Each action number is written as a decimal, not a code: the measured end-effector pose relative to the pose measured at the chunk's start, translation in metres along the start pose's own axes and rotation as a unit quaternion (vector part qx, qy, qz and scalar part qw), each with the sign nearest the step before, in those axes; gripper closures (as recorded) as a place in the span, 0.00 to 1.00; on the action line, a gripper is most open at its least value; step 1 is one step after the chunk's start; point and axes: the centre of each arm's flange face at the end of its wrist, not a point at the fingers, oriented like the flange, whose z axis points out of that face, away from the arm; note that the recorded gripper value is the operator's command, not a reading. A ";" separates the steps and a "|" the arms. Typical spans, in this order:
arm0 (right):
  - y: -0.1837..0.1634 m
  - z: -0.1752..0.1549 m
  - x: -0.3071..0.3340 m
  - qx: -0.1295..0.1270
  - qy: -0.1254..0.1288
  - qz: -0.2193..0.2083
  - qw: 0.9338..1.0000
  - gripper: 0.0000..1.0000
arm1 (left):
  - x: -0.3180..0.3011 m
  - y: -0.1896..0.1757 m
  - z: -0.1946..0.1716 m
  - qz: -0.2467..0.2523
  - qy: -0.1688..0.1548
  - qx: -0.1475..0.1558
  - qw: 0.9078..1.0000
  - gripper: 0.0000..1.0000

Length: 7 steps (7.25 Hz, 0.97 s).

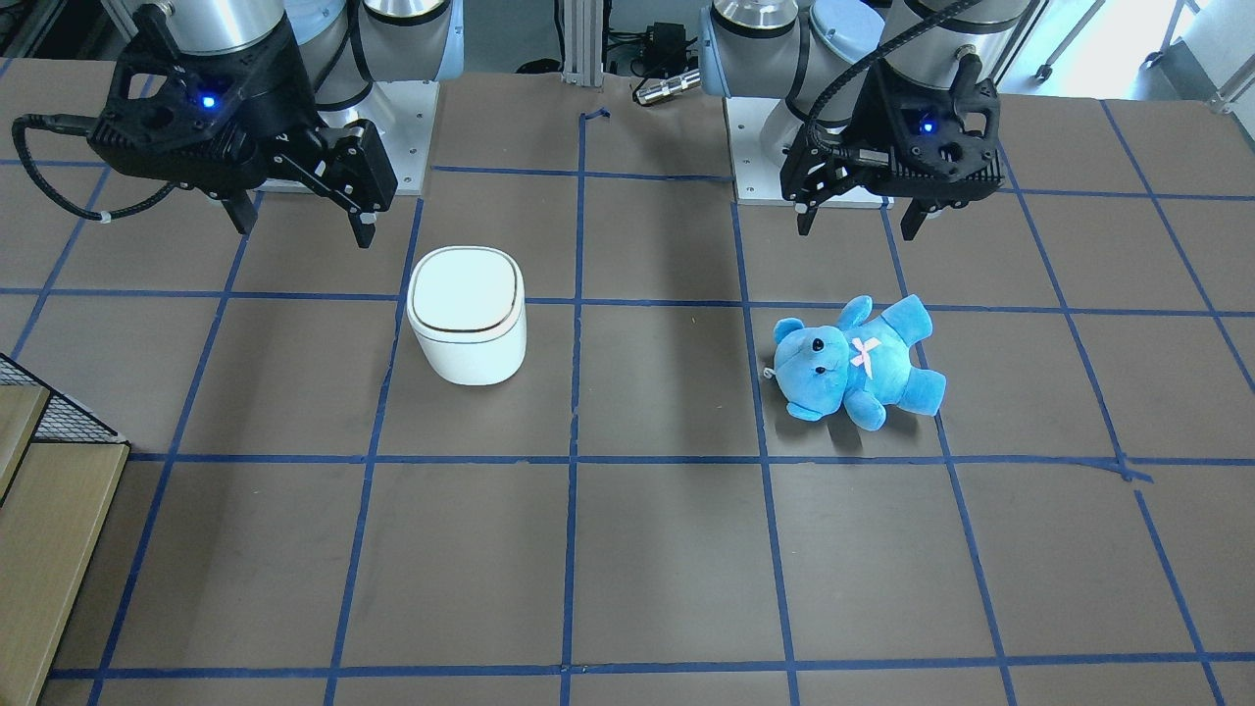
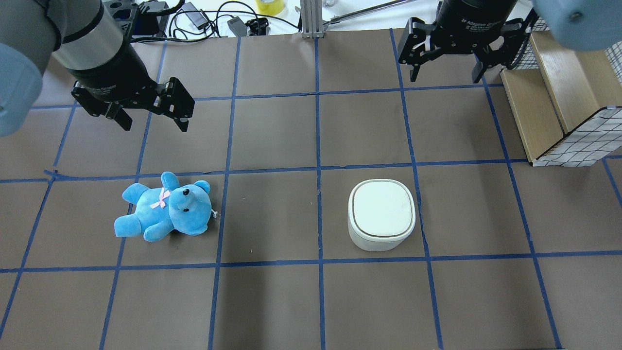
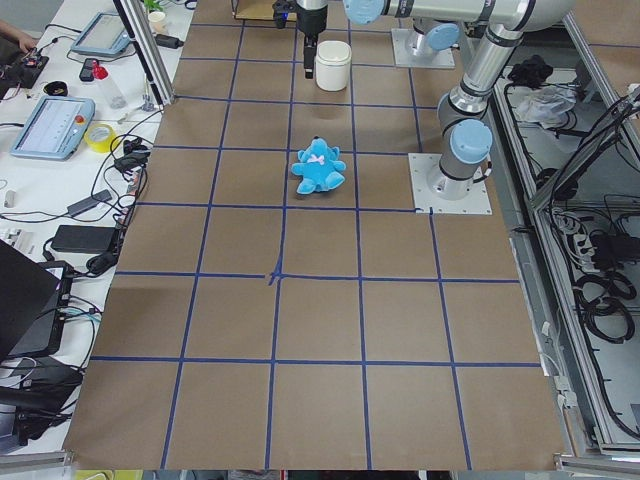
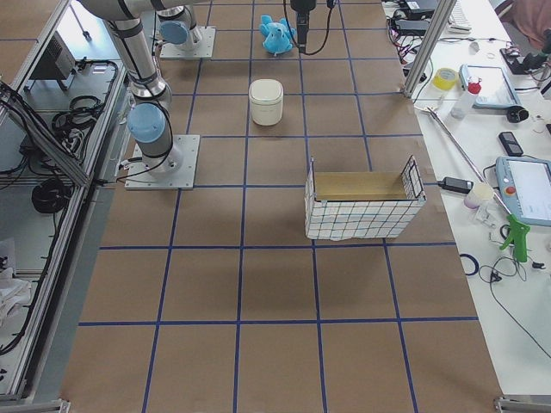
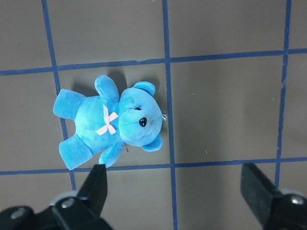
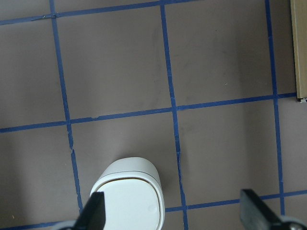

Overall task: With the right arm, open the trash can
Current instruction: 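Move the right gripper toward and above the white trash can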

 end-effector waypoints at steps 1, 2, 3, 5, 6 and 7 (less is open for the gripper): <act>-0.001 -0.001 0.000 0.004 -0.001 -0.001 1.000 0.00 | 0.000 0.000 0.000 0.000 0.000 0.000 1.000 0.00; -0.002 -0.002 -0.001 0.011 -0.003 -0.001 1.000 0.00 | 0.000 0.000 0.000 0.000 0.000 0.000 1.000 0.00; -0.003 -0.001 -0.002 0.013 -0.004 -0.003 1.000 0.00 | 0.000 0.000 0.000 0.000 0.000 0.000 1.000 0.00; -0.003 0.004 -0.005 0.009 -0.007 -0.004 1.000 0.41 | 0.000 0.000 0.000 0.000 0.000 0.000 1.000 0.00; -0.003 0.005 -0.006 0.009 -0.012 -0.003 1.000 0.98 | 0.000 0.000 0.000 0.000 0.000 0.000 1.000 0.00; -0.002 0.004 -0.007 0.010 -0.016 0.002 1.000 1.00 | 0.000 0.000 0.000 0.000 0.000 0.000 1.000 0.00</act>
